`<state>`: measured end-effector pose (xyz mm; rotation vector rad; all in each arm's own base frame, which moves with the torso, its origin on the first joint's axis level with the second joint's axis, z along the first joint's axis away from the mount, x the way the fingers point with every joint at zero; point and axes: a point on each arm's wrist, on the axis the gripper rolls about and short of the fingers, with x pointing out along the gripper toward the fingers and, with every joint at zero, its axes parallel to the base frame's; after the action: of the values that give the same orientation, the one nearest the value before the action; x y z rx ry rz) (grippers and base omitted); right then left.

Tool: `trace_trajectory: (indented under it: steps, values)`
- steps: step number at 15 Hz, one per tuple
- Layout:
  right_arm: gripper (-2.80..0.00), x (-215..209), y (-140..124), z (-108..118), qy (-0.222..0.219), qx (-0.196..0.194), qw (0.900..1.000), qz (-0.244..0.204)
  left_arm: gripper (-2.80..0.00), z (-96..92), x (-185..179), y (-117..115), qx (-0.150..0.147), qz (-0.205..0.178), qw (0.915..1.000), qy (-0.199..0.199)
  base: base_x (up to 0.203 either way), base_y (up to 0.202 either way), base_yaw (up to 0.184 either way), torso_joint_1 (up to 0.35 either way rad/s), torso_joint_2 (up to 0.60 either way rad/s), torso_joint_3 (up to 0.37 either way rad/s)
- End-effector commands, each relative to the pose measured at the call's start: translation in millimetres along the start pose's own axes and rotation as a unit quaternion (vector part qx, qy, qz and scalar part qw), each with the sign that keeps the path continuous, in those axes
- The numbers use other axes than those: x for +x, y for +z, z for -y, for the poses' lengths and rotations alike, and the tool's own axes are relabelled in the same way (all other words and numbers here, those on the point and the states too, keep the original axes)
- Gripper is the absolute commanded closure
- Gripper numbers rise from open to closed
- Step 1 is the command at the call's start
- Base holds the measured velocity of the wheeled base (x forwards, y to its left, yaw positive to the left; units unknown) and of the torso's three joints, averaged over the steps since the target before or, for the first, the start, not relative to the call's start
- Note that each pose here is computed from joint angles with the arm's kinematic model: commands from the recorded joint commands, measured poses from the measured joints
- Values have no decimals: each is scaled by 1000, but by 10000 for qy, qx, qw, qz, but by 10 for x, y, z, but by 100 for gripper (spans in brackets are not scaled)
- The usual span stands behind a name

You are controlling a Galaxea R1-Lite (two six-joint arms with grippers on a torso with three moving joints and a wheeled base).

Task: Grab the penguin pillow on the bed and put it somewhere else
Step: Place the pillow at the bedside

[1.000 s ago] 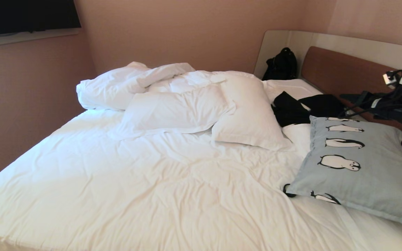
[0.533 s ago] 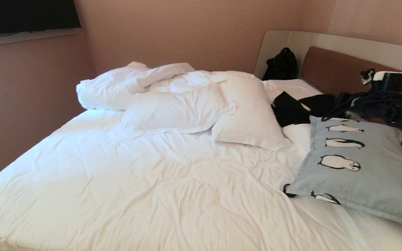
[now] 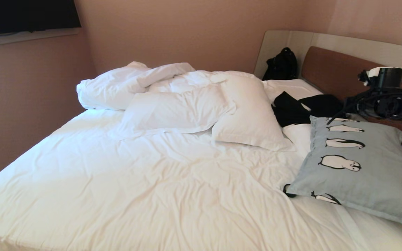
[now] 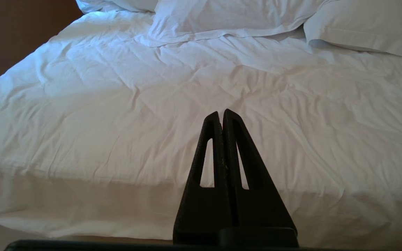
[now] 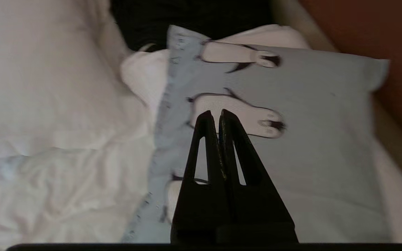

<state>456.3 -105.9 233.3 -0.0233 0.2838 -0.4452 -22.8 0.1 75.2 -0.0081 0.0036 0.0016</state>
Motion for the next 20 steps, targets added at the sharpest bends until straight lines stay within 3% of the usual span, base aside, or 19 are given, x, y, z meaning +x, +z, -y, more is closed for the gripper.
trace_trajectory:
  steps: [1,4,5,7,14,16,20]
  values:
    - [0,-449,-96,137,-634,-687,9790,-1812,0,0,1,-4,-6,-5,10000,0,0,0,0,0,0,0]
    - [0,-914,-114,260,156,-1326,9447,-2995,0,0,1,-4,-6,-5,10000,0,0,0,0,0,0,0]
    - [0,-978,-132,281,578,-1508,9340,-3185,0,0,1,-4,2,-5,10000,0,0,0,0,0,0,0]
    - [0,-903,-237,266,793,-1660,9220,-3406,0,0,1,-4,2,-5,10000,0,0,0,0,0,0,0]
    - [0,-1156,-361,257,948,-1672,9102,-3669,0,0,1,-4,2,-5,10000,0,0,0,0,0,0,0]
    - [0,-1289,-412,273,1148,-1512,9063,-3776,0,0,1,-4,-6,-5,10000,0,0,0,0,0,0,0]
    - [0,-1693,-406,358,1211,-1214,9105,-3763,0,0,1,-4,2,-5,10000,0,0,0,0,0,0,0]
